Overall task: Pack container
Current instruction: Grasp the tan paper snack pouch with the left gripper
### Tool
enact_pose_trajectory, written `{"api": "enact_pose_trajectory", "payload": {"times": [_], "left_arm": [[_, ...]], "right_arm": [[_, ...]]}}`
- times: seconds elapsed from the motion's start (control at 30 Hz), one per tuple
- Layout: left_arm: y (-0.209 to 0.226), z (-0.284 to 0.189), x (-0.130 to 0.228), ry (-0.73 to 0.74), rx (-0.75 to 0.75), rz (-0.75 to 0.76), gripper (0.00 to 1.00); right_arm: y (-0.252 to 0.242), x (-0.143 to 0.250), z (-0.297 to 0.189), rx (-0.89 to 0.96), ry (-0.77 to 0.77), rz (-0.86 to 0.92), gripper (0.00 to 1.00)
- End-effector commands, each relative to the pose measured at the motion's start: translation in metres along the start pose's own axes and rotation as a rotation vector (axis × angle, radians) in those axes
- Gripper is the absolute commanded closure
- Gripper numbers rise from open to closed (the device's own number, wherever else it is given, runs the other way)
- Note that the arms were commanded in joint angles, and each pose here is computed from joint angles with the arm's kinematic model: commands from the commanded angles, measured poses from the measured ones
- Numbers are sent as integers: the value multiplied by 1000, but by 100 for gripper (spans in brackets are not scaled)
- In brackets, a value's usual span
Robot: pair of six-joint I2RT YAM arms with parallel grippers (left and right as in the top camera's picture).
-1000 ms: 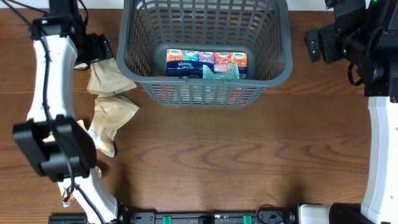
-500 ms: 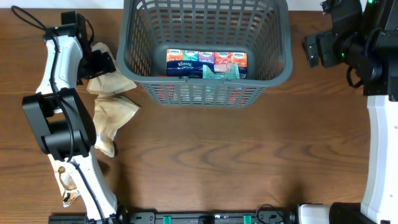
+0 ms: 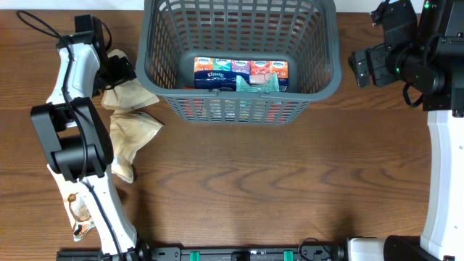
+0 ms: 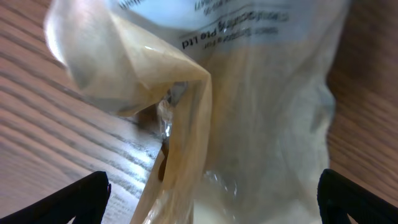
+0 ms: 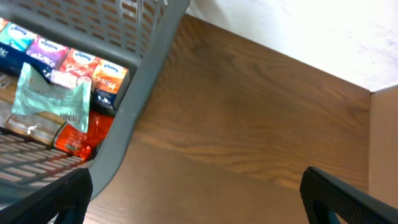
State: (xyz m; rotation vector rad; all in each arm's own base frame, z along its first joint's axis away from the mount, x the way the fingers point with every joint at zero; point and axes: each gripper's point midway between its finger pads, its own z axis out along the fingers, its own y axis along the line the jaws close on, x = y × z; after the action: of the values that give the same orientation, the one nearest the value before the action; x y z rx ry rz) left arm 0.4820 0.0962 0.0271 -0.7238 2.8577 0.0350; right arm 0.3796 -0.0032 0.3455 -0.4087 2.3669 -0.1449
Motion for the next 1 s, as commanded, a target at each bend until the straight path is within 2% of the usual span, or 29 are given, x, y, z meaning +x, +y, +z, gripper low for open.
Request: {"api": "enact_pose_trajectory", "payload": {"times": [0.0,0.17,0.2,0.23,0.27,0.3,0.33,0.37,0.4,0.7,0.83,0.97], "left_arm": [[4,15,4,26,-14,-30,5],[4,18,-1,9,-9,-33,6],[4,19,-2,7,-9,-35,7],[5,19,-2,6,-9,-37,12],[5,19,-2,7,-9,-37,21],[6,19,-2,9,-10,-38,39],[6,19,-1,11,-11,-39,67],[7,19,0,18,-12,-39,85],[7,19,2,25,-15,-38,94],[9,-1,28,127,-11,-36,94],[6,-41,16,45,19,-32,94],[2,-102,-5,-109,68,-36,94]], "right_arm": [[1,5,3,-13,17,-3,3],[1,5,3,-13,18,-15,3],[1,5,3,-13,18,-17,3],[1,5,3,-13,19,-17,3],[1,6,3,-13,20,-17,3],[1,6,3,-14,22,-17,3],[1,7,3,-15,24,-17,3],[1,7,3,-16,27,-17,3],[2,8,3,-17,31,-17,3],[3,12,3,-23,47,-24,3],[4,14,2,-25,54,-31,3],[4,15,2,-27,58,-38,3]]}}
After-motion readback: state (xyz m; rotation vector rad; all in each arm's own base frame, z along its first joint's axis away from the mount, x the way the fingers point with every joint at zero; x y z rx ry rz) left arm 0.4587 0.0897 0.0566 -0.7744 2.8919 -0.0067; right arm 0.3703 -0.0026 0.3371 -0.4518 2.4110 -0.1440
